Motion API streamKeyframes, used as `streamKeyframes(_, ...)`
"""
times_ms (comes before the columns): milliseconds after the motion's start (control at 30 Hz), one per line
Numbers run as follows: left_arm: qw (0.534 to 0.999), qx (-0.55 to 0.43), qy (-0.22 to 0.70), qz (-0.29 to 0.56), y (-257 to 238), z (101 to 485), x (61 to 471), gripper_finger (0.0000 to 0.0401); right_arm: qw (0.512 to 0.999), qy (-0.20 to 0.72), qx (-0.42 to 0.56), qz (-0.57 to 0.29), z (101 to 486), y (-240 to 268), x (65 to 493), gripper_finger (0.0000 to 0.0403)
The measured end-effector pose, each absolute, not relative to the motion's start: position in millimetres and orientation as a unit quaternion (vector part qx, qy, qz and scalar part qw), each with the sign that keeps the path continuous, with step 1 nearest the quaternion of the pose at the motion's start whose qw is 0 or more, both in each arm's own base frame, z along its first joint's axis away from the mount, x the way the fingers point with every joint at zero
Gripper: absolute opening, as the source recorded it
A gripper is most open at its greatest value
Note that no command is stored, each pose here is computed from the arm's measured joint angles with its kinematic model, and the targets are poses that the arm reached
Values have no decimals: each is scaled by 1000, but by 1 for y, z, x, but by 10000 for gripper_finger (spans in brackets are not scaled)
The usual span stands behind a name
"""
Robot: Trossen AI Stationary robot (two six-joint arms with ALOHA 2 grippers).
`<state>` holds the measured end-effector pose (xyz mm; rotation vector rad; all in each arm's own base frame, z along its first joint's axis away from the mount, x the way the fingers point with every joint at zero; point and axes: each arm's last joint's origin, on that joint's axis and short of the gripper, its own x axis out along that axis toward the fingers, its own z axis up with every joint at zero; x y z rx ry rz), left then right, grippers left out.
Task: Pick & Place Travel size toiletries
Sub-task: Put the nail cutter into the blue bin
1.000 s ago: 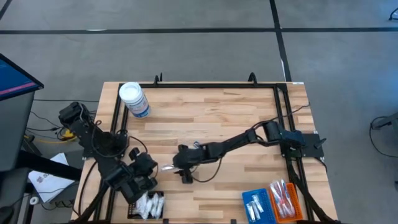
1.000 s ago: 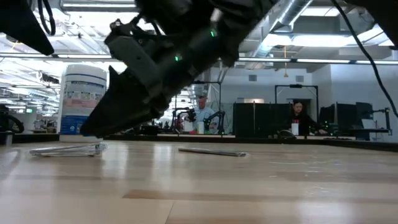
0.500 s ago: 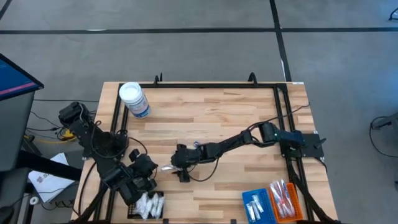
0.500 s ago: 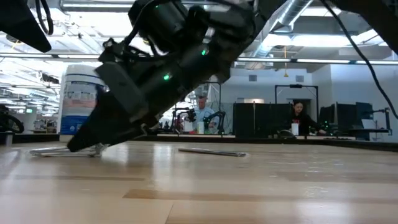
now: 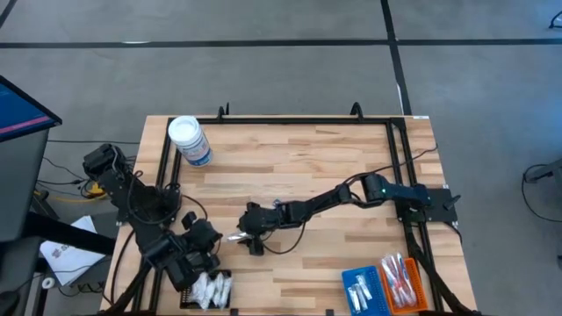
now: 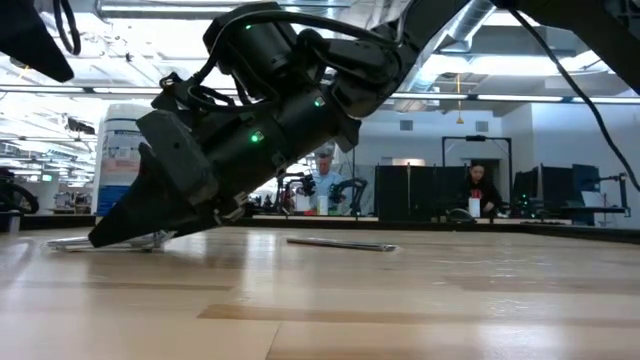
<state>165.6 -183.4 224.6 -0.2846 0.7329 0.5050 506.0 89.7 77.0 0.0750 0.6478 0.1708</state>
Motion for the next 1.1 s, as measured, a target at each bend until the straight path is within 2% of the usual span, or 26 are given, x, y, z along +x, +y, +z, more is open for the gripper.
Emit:
streamKeyframes(133, 894, -137, 351, 240, -185, 225, 165, 1, 939, 333, 33, 82, 74, 92, 504, 257)
streamKeyframes(267, 895, -138, 351, 240, -185, 225, 165, 1, 933, 354, 13, 65, 64, 94, 501, 213)
streamKeyframes(567, 896, -138, 347, 239, -185, 225, 165, 1, 930, 362, 16, 58, 59, 93, 500, 48)
streamKeyframes(700, 906, -128, 320, 246, -184, 226, 166, 1, 928, 368, 19, 58, 71, 94, 499, 51)
streamKeyframes(867, 932, -90, 234, 260, -184, 232, 165, 1, 914, 405, -9, 35, 99, 103, 485, 51)
streamKeyframes(1000, 946, -57, 187, 259, -184, 237, 162, 1, 900, 434, -41, 30, 127, 118, 467, 51)
streamKeyframes(1100, 950, -46, 175, 255, -182, 243, 160, 1, 899, 432, -69, 5, 164, 130, 452, 51)
